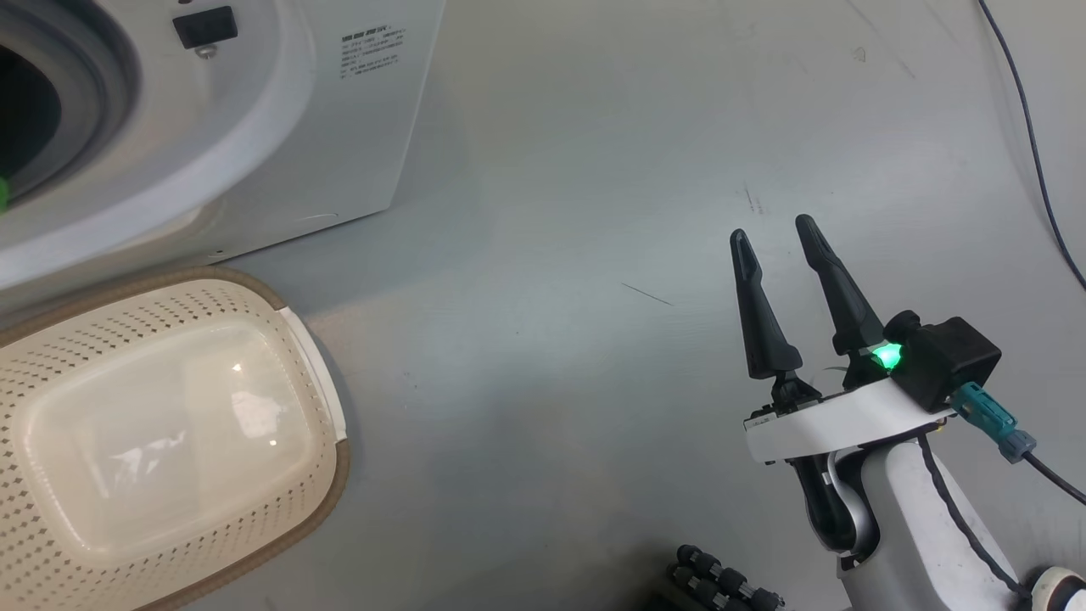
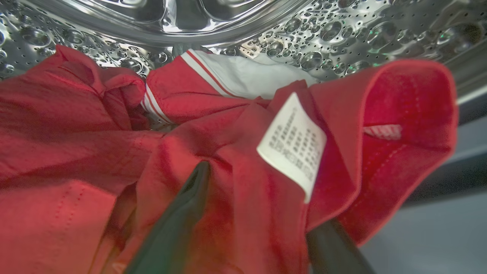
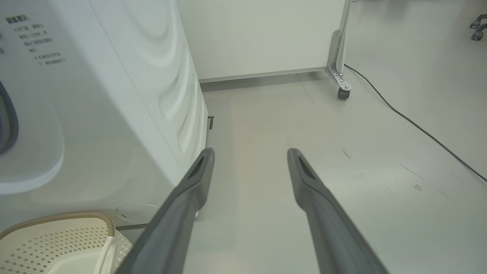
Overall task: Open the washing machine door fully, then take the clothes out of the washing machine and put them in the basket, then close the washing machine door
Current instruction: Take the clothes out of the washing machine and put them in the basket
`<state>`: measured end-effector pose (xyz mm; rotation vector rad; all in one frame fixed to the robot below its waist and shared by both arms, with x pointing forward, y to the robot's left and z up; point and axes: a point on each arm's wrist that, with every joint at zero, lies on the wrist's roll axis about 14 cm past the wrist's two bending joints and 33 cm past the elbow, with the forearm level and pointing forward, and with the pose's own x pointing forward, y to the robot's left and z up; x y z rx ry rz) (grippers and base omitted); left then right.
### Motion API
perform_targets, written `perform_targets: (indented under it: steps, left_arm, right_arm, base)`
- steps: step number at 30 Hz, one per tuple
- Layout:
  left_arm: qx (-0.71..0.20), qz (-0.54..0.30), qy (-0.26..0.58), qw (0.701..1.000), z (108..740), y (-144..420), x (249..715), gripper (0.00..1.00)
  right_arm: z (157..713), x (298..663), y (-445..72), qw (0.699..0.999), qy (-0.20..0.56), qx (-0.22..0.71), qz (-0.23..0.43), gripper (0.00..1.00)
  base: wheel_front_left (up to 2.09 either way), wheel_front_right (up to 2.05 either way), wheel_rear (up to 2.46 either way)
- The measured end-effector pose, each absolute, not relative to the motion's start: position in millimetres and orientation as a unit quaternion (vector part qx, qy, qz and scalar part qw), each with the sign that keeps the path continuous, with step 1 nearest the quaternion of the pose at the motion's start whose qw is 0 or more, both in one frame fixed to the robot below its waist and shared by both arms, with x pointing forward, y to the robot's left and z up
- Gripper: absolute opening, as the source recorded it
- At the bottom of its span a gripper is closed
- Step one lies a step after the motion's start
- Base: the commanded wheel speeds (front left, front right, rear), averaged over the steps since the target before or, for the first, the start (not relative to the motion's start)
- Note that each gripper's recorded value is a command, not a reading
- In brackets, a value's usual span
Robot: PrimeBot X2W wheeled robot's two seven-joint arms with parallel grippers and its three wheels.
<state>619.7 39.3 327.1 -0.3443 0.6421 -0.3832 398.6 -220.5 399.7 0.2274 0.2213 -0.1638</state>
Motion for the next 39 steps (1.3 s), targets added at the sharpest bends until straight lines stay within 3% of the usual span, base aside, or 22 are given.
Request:
perform_targets:
  steps: [9,10,11,12,39]
  left_arm:
    - [-0.164,-0.177,0.321,0.916,320.0,43.6,628.9,1.0]
    - [-0.165,-0.177,0.323,0.915,319.5,43.4,629.5,0.78]
    - [-0.165,-0.177,0.323,0.915,319.1,43.0,629.8,0.28]
    - [-0.166,-0.177,0.324,0.914,318.6,42.6,629.7,0.0]
    - [-0.209,-0.192,0.256,0.924,362.1,33.6,621.7,0.0]
  right_arm:
    - [396.9,398.6,-221.3,0.983,0.114,0.112,-0.086,1.0]
    - [397.1,398.9,-221.5,0.983,0.114,0.114,-0.086,1.0]
    - [397.1,399.0,-221.4,0.983,0.114,0.114,-0.086,1.0]
    - [397.1,399.1,-221.4,0.983,0.114,0.114,-0.086,1.0]
    - [417.6,409.2,-214.1,0.987,0.081,0.117,-0.072,1.0]
  base:
    - [0.0,0.0,0.0]
    - [0.0,0.0,0.0]
    - [0.0,0.0,0.0]
    - [0.0,0.0,0.0]
    - [0.0,0.0,0.0]
